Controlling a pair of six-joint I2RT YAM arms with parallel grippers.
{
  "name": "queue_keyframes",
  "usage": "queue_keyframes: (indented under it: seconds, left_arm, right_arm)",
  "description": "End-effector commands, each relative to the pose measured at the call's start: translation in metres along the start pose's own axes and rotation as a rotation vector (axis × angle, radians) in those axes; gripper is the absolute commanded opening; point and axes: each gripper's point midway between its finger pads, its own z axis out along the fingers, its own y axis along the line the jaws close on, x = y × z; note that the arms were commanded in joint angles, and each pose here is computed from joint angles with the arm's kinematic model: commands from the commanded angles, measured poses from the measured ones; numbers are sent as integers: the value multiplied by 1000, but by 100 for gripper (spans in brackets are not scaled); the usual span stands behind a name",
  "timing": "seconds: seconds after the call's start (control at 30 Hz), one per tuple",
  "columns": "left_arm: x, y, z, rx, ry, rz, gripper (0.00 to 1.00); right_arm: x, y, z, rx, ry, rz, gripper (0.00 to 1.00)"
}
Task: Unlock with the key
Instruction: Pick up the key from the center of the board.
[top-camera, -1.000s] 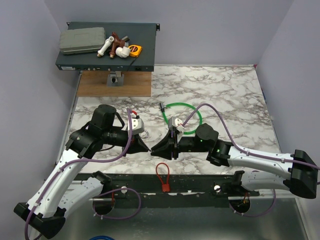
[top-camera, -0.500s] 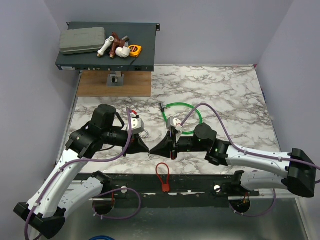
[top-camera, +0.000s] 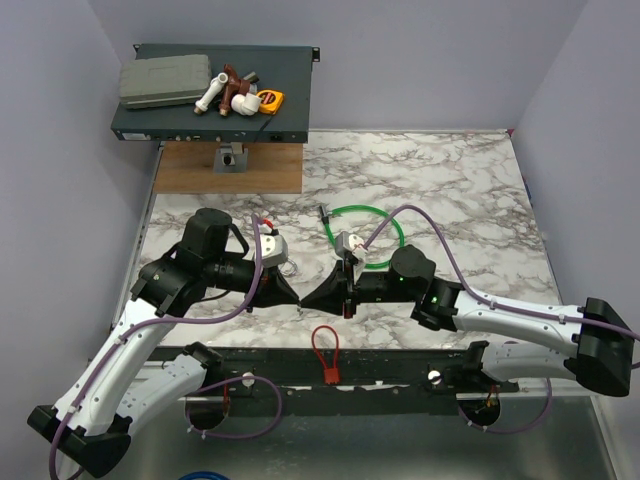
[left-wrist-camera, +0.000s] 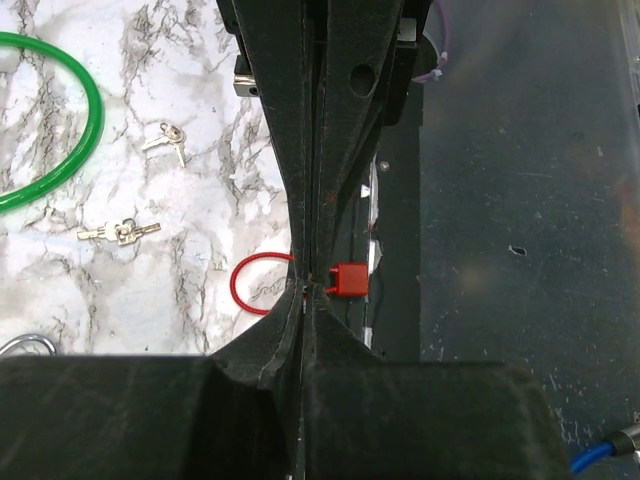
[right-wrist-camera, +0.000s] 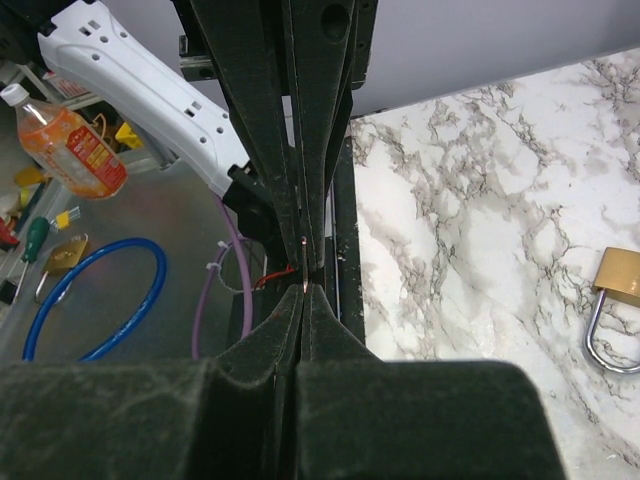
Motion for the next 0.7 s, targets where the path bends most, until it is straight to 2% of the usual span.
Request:
queue_keyframes:
  seconds: [0.0,0.13,0.43,0.6,0.67]
  left_arm:
    - [-5,-5,0,20,-17,7,7]
    - [-4,-3,0,12,-14,0,18]
    - [-8,-4,0,15,-19,-17,13]
    - [-15,-8,-2,19,-30,-19,26]
    - [-17,-7,-3,12,-31,-22,28]
  right_arm:
    - [-23,8,1,-31,-53,-20,1]
    - [-25,10,0,-31,-47,-25,1]
    - [-26,4,-2,4,-24,-38,1]
    - [-24,2,-1,10,-9,-43,1]
    - [-24,2,-1,12,-5,-44,1]
